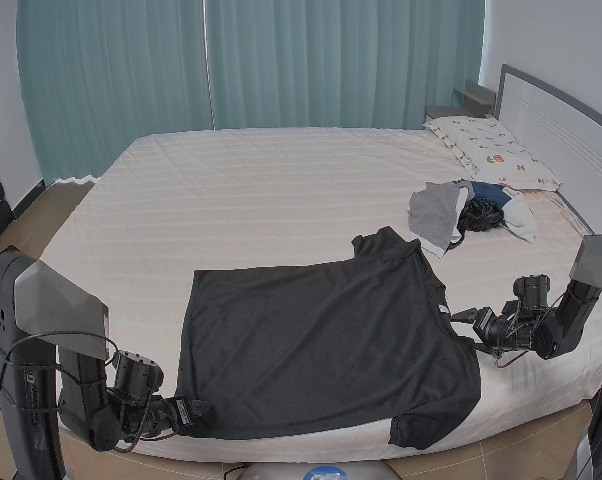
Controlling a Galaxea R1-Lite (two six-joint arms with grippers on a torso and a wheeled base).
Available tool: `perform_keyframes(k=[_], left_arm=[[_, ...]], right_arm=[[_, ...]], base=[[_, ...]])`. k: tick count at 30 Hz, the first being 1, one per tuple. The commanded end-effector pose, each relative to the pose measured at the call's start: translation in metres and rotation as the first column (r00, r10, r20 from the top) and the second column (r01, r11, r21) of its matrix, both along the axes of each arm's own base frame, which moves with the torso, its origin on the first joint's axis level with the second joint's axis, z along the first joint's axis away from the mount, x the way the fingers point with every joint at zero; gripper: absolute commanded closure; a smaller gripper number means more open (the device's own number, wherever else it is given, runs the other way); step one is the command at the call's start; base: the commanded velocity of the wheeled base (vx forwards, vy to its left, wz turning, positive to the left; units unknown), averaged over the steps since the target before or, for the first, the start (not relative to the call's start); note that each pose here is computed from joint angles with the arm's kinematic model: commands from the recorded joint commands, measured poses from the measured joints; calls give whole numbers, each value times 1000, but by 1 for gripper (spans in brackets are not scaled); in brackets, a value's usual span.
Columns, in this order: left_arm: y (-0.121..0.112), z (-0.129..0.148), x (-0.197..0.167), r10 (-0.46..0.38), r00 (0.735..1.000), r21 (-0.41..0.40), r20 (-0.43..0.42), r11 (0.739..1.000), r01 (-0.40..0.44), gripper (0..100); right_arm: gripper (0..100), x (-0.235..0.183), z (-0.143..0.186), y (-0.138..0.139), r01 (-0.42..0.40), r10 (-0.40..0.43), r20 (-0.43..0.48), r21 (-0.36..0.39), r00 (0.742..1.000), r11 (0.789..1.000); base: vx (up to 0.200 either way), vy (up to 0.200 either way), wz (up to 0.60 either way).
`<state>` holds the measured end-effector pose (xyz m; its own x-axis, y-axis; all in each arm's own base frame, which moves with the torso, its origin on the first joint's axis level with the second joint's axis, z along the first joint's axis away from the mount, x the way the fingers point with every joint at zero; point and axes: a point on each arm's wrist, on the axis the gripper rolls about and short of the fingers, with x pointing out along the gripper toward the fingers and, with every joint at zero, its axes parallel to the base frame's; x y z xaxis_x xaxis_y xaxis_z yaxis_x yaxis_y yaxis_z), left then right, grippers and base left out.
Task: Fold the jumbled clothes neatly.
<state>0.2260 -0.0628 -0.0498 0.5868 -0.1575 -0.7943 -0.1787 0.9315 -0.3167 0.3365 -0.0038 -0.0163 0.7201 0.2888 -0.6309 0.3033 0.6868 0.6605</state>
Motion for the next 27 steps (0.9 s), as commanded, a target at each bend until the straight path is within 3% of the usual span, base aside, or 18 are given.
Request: perform_keyframes(k=[1,6,7,17,21,27], left_arm=[[-4,-9,0,-9,1000,20,-22,1000,9,0],[-5,-9,0,-9,1000,21,-22,1000,10,0],[-5,-9,0,-9,1000,21,-22,1000,10,100],[-1,1,-6,6,1000,42,-10,999,-6,100],[3,0,-10,-14,1000,79,-24,997,16,100],[10,-1,-14,9,1000,174,-27,985,-4,100]], right_arm=[[0,-1,0,0,-2,2,-1,-2,1000,1000],[0,-2,-1,1,-4,4,-6,-3,1000,1000],[0,-2,-1,1,-4,4,-6,-3,1000,1000],[0,-18,0,1,-84,84,-2,-96,996,992],[0,-33,0,-1,-176,178,-9,-197,984,965],[0,-42,-4,-2,-226,224,-37,-244,974,943]], base=[[0,0,0],[0,0,0],[0,0,0],[0,0,0],[0,0,0],[0,0,0]])
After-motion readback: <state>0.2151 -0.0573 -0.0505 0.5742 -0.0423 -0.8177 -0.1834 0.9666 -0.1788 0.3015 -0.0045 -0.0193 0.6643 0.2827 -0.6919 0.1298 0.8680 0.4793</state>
